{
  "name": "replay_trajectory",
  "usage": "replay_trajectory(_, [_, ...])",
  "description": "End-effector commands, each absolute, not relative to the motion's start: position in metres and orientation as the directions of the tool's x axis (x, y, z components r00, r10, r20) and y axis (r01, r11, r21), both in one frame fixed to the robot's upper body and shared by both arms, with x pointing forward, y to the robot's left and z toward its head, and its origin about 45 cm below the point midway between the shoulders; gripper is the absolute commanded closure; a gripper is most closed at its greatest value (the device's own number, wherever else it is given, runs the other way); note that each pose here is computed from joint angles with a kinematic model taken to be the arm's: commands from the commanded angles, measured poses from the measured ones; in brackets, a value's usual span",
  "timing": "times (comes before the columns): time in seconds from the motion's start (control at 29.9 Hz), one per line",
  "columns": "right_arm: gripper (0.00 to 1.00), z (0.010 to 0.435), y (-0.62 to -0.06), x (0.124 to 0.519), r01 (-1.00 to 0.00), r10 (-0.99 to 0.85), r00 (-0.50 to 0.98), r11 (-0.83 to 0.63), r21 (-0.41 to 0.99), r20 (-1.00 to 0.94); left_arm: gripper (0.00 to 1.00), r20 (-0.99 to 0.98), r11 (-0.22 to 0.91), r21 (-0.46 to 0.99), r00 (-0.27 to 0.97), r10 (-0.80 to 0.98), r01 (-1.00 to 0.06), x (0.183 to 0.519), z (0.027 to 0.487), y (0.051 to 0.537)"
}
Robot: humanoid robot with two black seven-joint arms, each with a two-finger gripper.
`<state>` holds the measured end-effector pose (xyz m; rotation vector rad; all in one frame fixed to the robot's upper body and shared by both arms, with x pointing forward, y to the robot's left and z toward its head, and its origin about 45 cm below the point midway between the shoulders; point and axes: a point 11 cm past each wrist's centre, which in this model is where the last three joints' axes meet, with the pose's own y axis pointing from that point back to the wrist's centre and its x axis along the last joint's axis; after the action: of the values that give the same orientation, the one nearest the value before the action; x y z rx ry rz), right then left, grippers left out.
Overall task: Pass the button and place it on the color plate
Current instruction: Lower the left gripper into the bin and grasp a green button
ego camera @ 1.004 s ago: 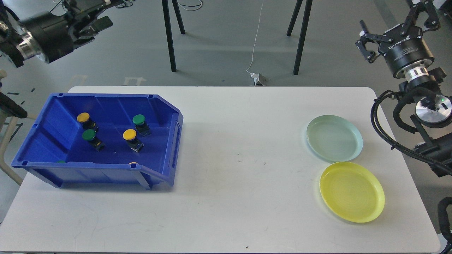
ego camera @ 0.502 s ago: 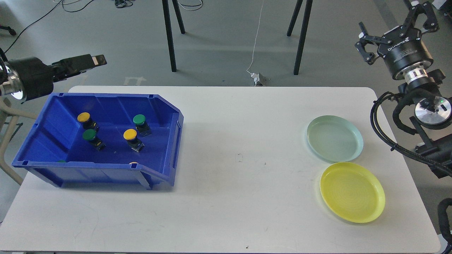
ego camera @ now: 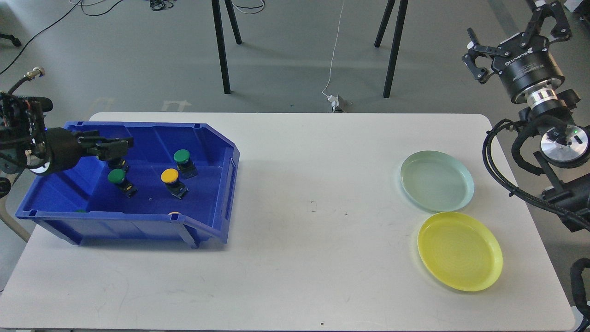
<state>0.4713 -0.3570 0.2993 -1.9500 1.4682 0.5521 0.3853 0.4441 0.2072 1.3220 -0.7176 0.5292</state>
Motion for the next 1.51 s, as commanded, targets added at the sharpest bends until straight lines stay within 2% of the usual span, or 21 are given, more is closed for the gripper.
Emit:
replay_trajectory(0.0, [0.01,0.298,-0.356,0.471,-0.956,-0.689,0.292,-0.183,-0.231,-0.663,0.12,0.706,0.166,0.705,0.705,-0.064,-0.69,0.385,0.188,0.443])
replay_trajectory(0.74, [0.01,0.296,-0.358,0.471,-0.958,-0.693,0.285,-0.179,-0.225,-0.662,0.21,0.654,0.106,0.755,0.754,-0.059,-0.647,0.377,0.133,0.453])
replay_trajectory(1.04, [0.01,0.296,-0.359,0.471,-0.958,-0.693,0.284,-0.177,-0.225,-0.662,0.3,0.65,0.092,0.759,0.759,-0.05,-0.644,0.38,0.124,0.451])
replay_trajectory(1.14, [0.01,0.296,-0.358,0.471,-0.958,-0.691,0.285,-0.176,-0.227,-0.665,0.36,0.648,0.113,0.759,0.76,-0.05,-0.641,0.379,0.123,0.449])
replay_trajectory(1.27, [0.01,0.296,-0.358,0.471,-0.958,-0.691,0.283,-0.175,-0.226,-0.665,0.49,0.65,0.094,0.759,0.759,-0.045,-0.644,0.379,0.124,0.456])
replay_trajectory(1.47, [0.01,0.296,-0.358,0.471,-0.959,-0.691,0.282,-0.174,-0.225,-0.666,0.62,0.65,0.078,0.759,0.759,-0.042,-0.646,0.378,0.125,0.462])
